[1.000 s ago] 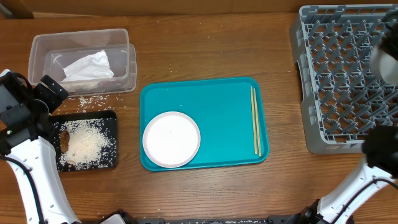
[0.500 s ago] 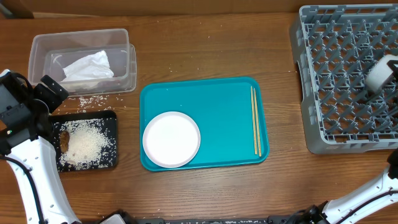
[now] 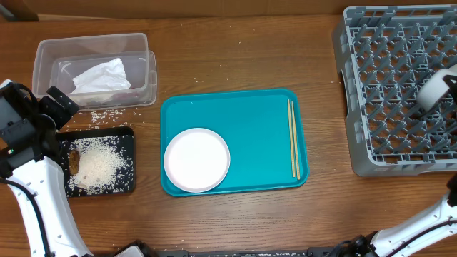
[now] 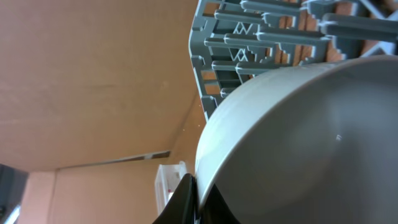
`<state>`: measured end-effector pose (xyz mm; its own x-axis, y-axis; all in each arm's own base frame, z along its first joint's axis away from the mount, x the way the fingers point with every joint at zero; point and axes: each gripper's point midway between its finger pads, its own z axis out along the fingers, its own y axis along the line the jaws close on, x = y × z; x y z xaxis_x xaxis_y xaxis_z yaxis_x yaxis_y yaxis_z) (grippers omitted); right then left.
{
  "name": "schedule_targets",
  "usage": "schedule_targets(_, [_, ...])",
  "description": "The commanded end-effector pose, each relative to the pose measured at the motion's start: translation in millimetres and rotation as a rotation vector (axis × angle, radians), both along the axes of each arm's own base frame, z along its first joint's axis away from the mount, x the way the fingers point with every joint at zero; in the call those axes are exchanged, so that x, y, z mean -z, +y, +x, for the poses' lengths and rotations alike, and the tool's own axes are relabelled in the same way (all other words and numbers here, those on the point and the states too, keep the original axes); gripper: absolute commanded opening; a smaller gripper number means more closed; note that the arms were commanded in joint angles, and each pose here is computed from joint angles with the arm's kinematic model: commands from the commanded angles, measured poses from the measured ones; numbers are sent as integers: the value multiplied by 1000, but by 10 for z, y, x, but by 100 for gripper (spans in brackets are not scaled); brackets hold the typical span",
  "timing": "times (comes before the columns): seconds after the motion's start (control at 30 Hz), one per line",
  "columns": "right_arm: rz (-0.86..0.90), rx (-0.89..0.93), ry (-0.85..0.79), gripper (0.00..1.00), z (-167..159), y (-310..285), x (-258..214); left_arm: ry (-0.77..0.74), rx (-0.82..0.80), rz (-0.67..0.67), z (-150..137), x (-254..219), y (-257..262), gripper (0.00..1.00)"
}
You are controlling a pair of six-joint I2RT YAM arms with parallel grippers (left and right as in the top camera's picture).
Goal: Sort waste into correct bins and load items into the dishwasher
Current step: 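Carry the bowl to the dish rack and lower it in, then release the bowl in the rack and lift the right gripper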
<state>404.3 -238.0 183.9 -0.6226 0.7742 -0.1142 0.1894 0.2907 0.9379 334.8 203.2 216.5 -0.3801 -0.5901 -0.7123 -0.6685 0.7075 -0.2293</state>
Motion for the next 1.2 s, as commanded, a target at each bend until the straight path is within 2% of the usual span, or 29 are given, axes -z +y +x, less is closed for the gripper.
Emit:
schedule_targets(0.0, [-6, 45, 72, 4, -140, -97, 32, -23, -11, 12, -15, -94, 2, 100])
schedule_targets(0.17, [30, 102, 110, 4, -345, -250, -101, -23, -11, 12, -15, -94, 2, 100])
schedule_targets(0.27, [16, 168, 159, 6, -609, -370, -313, -23, -11, 12, -15, -94, 2, 100])
schedule_targets(0.33, [2, 234, 270, 18, -790, -436, -306, -23, -11, 12, -15, -94, 2, 100])
schedule_targets(0.37, [-21, 265, 321, 33, -873, -477, -292, -23, -11, 12, -15, -94, 2, 100])
schedule_targets(0.43, [-98, 308, 402, 51, -1036, -526, -300, -23, -11, 12, -15, -94, 2, 100])
schedule_targets(0.73, [-140, 294, 339, 66, -969, -323, -633, -23, -11, 12, -15, -94, 2, 100])
schedule_targets(0.93, [-206, 262, 363, 65, -853, -248, -577, -23, -11, 12, -15, -94, 2, 100])
schedule_targets(0.97, [-232, 269, 383, 60, -824, -262, -543, -23, -11, 12, -15, -94, 2, 100])
schedule_targets(1.07, [-337, 345, 508, 32, -765, -385, -379, -23, -11, 12, -15, -94, 2, 100])
schedule_targets(1.1, [-375, 382, 555, 27, -752, -441, -321, -23, -11, 12, -15, -94, 2, 100])
schedule_targets(1.17, [-461, 464, 653, 27, -711, -559, -195, -23, -11, 12, -15, -94, 2, 100])
